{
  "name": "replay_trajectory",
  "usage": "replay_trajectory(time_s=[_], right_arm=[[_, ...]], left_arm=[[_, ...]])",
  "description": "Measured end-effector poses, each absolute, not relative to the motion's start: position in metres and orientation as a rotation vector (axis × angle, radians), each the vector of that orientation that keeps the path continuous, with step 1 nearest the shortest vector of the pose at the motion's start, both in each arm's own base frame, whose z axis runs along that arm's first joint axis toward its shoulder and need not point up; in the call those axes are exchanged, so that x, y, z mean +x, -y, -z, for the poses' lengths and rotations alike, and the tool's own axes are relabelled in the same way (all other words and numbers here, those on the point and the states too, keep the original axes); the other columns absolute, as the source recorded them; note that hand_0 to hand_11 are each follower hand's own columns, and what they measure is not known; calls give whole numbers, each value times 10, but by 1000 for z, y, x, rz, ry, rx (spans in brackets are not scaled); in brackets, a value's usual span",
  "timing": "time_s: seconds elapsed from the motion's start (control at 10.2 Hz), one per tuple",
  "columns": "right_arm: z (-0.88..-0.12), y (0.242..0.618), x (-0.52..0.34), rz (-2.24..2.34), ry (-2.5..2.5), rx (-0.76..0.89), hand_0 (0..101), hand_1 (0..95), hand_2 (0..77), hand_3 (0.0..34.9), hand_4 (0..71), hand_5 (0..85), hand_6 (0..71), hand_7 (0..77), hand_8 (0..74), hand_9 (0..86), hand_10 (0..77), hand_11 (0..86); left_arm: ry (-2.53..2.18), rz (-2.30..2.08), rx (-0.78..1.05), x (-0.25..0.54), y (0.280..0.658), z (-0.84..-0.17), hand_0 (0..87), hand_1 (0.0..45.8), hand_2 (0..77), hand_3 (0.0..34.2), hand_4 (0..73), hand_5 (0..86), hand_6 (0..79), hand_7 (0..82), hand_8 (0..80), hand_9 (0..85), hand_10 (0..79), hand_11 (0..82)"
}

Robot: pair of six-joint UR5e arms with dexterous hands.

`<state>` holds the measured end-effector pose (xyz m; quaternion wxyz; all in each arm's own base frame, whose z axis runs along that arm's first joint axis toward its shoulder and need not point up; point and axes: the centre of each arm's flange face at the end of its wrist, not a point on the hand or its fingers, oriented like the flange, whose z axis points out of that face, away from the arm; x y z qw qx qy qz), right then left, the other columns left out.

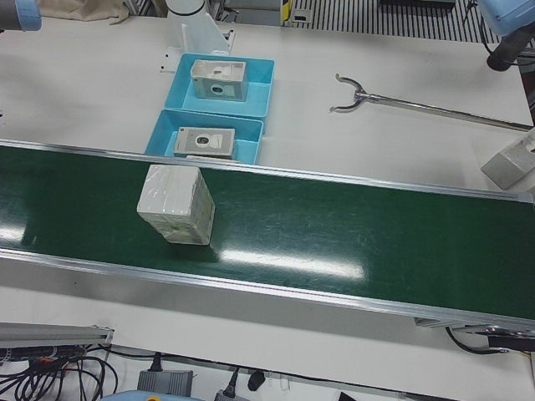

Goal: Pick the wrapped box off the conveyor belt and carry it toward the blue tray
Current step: 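Hold the right hand open beside the belt as the wrapped box approaches, then wait with the right hand in the path of the wrapped white box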

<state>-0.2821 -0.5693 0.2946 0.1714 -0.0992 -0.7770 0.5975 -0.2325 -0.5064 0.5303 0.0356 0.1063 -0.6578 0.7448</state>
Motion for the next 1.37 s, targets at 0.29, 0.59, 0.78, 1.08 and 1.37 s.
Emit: replay_trajectory(time_s=[0.29, 0.59, 0.78, 1.08, 1.37], right_arm=[[-292, 571, -286, -1660, 2222, -254, 461, 131, 114, 18, 16, 5, 0, 0, 16, 16, 0, 11], [-292, 571, -290, -1607, 2237, -204, 461, 109, 120, 7, 0, 5, 0, 0, 16, 16, 0, 11], [-297, 573, -291, -1606, 2228, -188, 461, 125, 104, 7, 0, 5, 0, 0, 33, 11, 0, 11], [-315, 580, -292, -1651, 2199, -191, 461, 125, 98, 5, 16, 5, 0, 0, 33, 16, 0, 11], [-319, 584, -294, -1684, 2198, -226, 427, 109, 87, 4, 0, 5, 0, 0, 33, 16, 0, 11]], left_arm=[[2021, -2288, 327, -233, 506, -530, 0, 0, 5, 0, 0, 11, 0, 5, 0, 0, 0, 0], [2021, -2288, 327, -233, 506, -530, 0, 0, 5, 0, 0, 11, 0, 5, 0, 0, 0, 0], [2021, -2288, 327, -233, 506, -530, 0, 0, 5, 0, 0, 11, 0, 0, 0, 0, 5, 0], [2021, -2288, 327, -233, 506, -530, 0, 0, 5, 0, 0, 11, 0, 0, 0, 0, 5, 0], [2021, -2288, 327, -233, 506, -530, 0, 0, 5, 0, 0, 11, 0, 0, 0, 0, 0, 0]])
